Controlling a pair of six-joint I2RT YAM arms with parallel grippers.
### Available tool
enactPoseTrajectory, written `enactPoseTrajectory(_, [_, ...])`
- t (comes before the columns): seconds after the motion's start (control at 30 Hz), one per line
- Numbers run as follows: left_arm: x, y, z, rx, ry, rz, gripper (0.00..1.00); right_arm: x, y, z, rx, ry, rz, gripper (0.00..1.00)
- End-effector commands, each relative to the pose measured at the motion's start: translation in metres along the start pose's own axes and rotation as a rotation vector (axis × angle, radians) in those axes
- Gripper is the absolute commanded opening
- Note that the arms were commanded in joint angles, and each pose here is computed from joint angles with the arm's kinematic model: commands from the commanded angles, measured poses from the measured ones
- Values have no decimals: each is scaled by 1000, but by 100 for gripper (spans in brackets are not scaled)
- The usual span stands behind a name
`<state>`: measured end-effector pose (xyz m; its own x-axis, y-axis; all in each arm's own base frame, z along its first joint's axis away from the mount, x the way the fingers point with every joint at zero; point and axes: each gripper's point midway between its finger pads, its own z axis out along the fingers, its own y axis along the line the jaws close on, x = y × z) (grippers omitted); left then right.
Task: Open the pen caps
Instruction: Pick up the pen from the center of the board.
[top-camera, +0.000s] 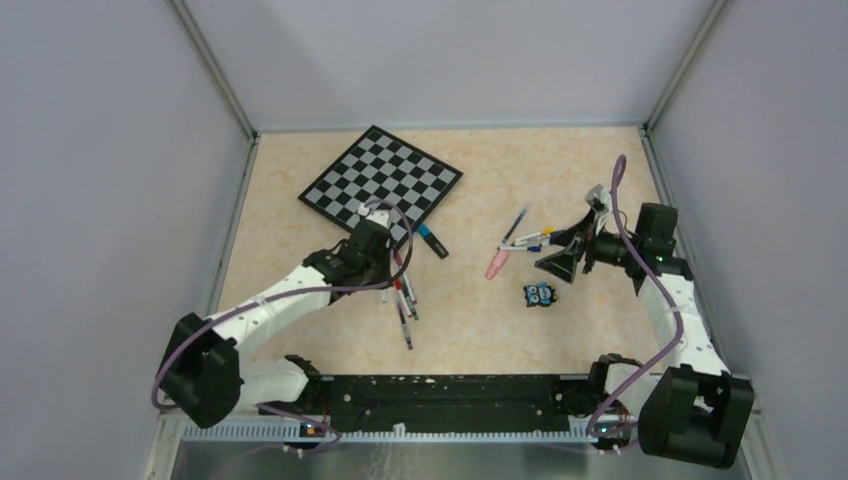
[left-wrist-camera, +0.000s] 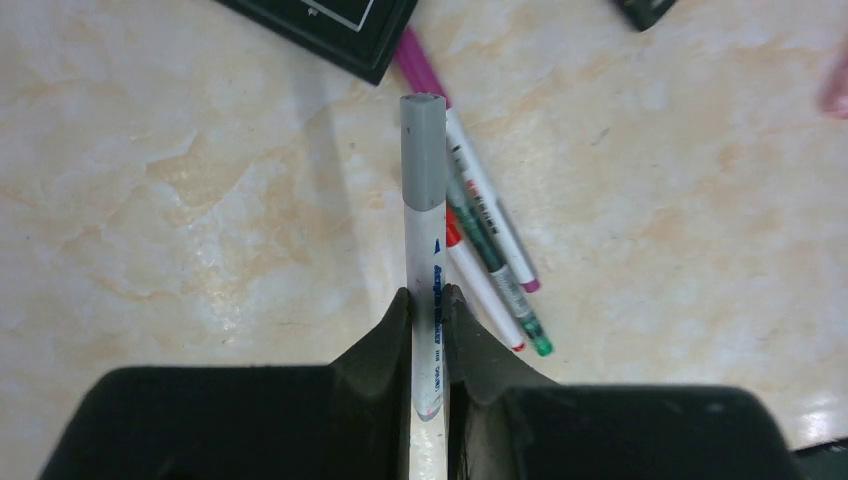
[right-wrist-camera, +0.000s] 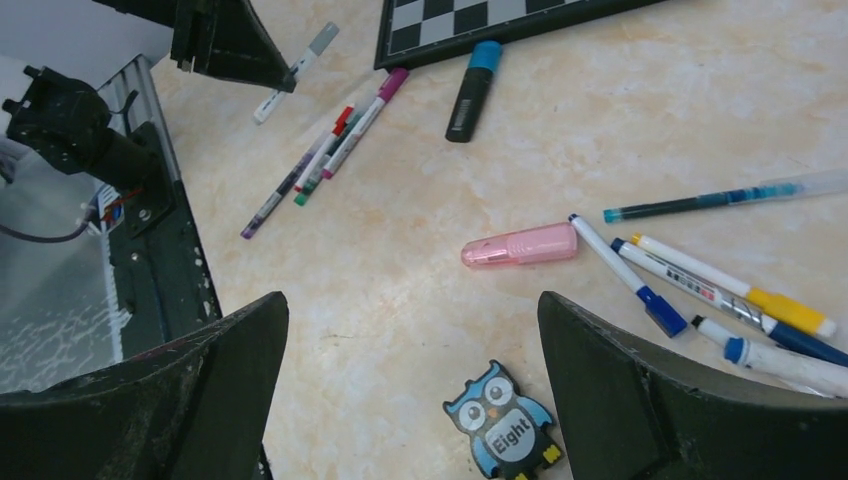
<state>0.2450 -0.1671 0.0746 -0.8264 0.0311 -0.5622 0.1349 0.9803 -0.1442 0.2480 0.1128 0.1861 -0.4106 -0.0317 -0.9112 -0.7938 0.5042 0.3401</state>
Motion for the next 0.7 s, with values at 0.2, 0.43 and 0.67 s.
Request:
enactPoseTrajectory(0.2, [-50, -88, -60, 573, -304, -198, 0, -6, 35, 32, -217, -39, 62, 91])
enactPoseTrajectory(0.43, [-71, -129, -82, 809, -427, -308, 0, 5, 59, 57, -297, 9, 91, 90])
enactPoseTrajectory(0.67, [-85, -173, -88, 859, -488, -311, 0, 14, 75, 73, -328, 43, 165, 82])
